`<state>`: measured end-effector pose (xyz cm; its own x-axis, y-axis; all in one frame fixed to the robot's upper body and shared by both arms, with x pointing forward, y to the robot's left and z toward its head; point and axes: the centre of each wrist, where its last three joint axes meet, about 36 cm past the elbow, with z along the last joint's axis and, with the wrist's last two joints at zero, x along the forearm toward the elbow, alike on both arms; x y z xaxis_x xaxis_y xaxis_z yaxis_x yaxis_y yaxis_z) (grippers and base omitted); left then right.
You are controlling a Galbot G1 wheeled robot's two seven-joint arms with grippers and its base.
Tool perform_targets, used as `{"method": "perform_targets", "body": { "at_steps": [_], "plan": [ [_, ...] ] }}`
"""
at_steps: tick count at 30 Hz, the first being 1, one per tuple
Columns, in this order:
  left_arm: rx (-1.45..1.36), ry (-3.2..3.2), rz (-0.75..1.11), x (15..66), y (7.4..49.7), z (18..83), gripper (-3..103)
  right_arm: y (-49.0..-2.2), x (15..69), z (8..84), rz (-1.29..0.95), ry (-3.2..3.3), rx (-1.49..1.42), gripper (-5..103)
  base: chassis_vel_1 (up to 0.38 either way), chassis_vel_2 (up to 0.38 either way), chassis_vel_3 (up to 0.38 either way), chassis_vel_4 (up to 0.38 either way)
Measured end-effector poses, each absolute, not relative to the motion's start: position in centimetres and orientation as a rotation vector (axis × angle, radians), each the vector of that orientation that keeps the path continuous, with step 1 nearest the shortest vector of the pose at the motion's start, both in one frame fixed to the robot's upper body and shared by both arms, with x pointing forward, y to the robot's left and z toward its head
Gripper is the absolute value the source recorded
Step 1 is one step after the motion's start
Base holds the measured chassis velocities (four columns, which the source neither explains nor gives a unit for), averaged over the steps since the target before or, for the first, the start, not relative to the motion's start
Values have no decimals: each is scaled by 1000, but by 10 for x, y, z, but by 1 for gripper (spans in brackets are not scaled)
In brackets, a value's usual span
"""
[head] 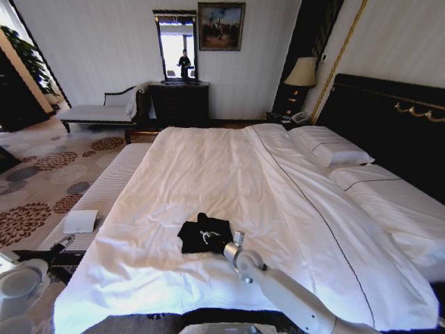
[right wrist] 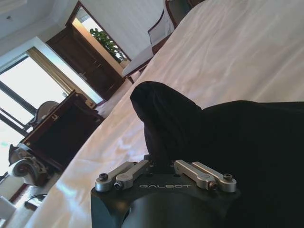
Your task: Fold the clothes on the bed.
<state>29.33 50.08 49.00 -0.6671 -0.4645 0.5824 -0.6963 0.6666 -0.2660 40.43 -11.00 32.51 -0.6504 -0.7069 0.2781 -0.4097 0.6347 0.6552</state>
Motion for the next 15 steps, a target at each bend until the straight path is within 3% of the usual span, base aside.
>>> {"method": "perform_targets", "body": {
  "at_steps": [5,10,13,15],
  "plan": [
    [905,-2401,664,292,499,489,100,-94,404,324,-765,-2322,876,2,0,0,0,0],
    [905,-2398,668,291,500,489,100,-84,401,325,-787,-2327,894,22,0,0,0,0],
    [909,-2394,669,290,501,488,100,-82,399,327,-798,-2344,912,28,0,0,0,0],
    [911,-2389,671,290,501,487,100,-83,398,326,-788,-2358,916,38,0,0,0,0]
  ]
}}
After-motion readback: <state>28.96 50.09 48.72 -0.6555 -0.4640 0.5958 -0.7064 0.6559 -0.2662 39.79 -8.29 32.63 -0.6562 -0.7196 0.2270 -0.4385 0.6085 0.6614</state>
